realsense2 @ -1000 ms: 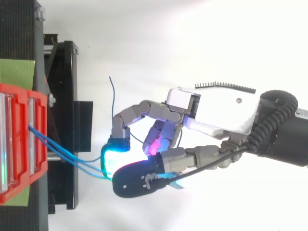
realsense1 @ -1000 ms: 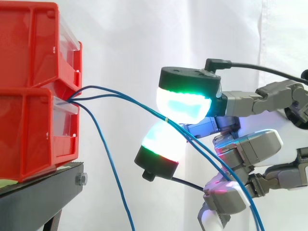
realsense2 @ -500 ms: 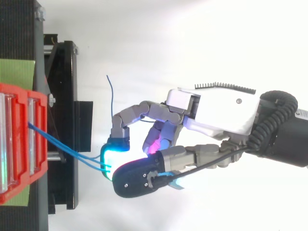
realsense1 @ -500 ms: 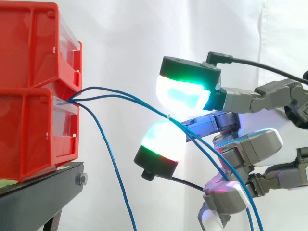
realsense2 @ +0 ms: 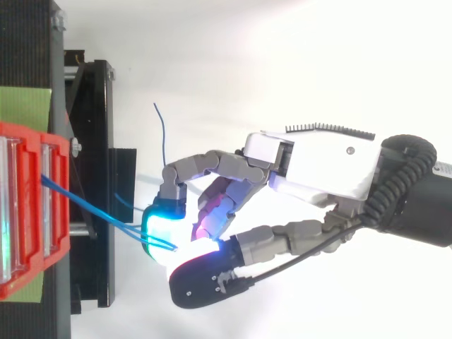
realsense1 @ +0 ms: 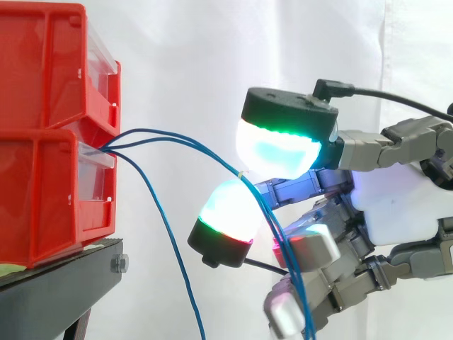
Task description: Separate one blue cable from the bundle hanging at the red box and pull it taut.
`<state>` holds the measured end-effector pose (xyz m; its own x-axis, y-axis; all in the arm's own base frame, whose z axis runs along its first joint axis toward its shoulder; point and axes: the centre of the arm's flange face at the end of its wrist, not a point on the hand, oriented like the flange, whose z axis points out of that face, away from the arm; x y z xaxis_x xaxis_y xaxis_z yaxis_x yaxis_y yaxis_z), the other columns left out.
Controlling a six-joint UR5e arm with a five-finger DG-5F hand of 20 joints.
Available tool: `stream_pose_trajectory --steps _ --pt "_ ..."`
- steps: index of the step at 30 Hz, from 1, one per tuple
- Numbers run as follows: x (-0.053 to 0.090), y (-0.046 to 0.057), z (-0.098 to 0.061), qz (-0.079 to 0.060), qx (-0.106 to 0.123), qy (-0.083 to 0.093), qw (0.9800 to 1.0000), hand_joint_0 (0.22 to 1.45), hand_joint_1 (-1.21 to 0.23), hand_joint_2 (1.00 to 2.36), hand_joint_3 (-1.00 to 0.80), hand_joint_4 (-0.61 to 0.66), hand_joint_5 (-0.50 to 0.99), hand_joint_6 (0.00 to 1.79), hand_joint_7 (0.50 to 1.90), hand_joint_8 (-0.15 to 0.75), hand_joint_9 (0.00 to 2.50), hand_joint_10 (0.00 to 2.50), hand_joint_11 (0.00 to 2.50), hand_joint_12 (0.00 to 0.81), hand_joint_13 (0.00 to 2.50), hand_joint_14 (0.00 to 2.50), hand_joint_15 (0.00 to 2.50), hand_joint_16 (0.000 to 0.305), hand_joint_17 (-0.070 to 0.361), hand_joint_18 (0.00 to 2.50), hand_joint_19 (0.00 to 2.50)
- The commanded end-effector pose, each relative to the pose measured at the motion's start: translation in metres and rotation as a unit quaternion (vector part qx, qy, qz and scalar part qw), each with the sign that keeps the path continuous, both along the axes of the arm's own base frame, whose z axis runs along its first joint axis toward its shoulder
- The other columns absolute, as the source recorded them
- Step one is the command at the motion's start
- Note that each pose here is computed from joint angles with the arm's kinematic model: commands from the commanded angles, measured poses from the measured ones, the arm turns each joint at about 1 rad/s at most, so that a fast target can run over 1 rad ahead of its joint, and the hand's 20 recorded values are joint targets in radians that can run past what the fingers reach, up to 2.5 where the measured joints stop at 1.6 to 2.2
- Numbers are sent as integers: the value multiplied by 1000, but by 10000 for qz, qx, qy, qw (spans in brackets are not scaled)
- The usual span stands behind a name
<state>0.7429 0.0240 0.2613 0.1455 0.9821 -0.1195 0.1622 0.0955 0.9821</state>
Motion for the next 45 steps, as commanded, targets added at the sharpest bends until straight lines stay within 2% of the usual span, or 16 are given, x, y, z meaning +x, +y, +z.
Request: stream_pose_trajectory --steps 1,6,11,14,17,20,24,26,29,33,36,37,38,40,45 --pt "0 0 0 1 -1 2 10000 605 -674 1016 -301 48 -126 594 1201 261 987 27 972 359 564 18 462 48 108 460 507" --pt "0 0 0 1 1 -5 10000 599 -675 1018 -253 64 -121 574 1203 252 902 24 708 343 452 12 296 47 106 378 427" --pt "0 0 0 1 1 -5 10000 578 -576 1017 -256 74 -101 504 1308 257 857 21 533 337 418 10 244 47 106 311 414" --pt "0 0 0 1 -1 2 10000 572 -545 1016 -262 87 -101 501 1265 257 837 19 485 336 404 9 232 47 106 291 404" --pt "0 0 0 1 -1 2 10000 575 -539 1015 -282 83 -100 501 1272 262 830 18 504 338 404 11 234 47 107 293 415" --pt "0 0 0 1 1 -5 10000 590 -600 1017 -278 70 -97 521 1331 265 844 21 556 341 437 10 258 47 106 323 415" --pt "0 0 0 1 -1 2 10000 602 -661 1020 -235 56 -118 589 1251 263 855 24 642 345 464 12 290 47 106 365 426" --pt "0 0 0 1 1 -5 10000 607 -719 1021 -193 75 -159 707 1060 262 853 22 704 349 474 12 304 48 108 378 435" --pt "0 0 0 1 1 -5 10000 620 -752 1022 -167 69 -186 790 962 258 866 25 797 353 487 13 316 48 109 403 433" --pt "0 0 0 1 -1 2 10000 650 -792 1022 -184 53 -196 819 921 256 870 27 884 359 499 14 324 49 110 424 423" --pt "0 0 -1 1 -3 9 10000 692 -852 1017 -296 73 -213 887 853 254 896 25 994 358 515 13 330 49 111 460 418" --pt "0 0 -1 1 -3 9 10000 704 -872 1013 -348 65 -213 905 859 254 913 26 1006 357 524 13 336 49 111 468 417" --pt "0 0 -1 1 -3 9 10000 717 -872 1008 -410 61 -211 916 939 257 938 25 1034 358 534 13 337 49 110 482 410" --pt "0 0 0 1 -1 2 10000 730 -882 1001 -484 51 -204 925 956 259 964 24 1057 356 551 14 339 48 109 496 405" --pt "0 0 -1 1 -3 9 10000 705 -896 1000 -500 49 -182 931 1040 266 1007 27 1071 352 581 14 355 47 106 516 426"
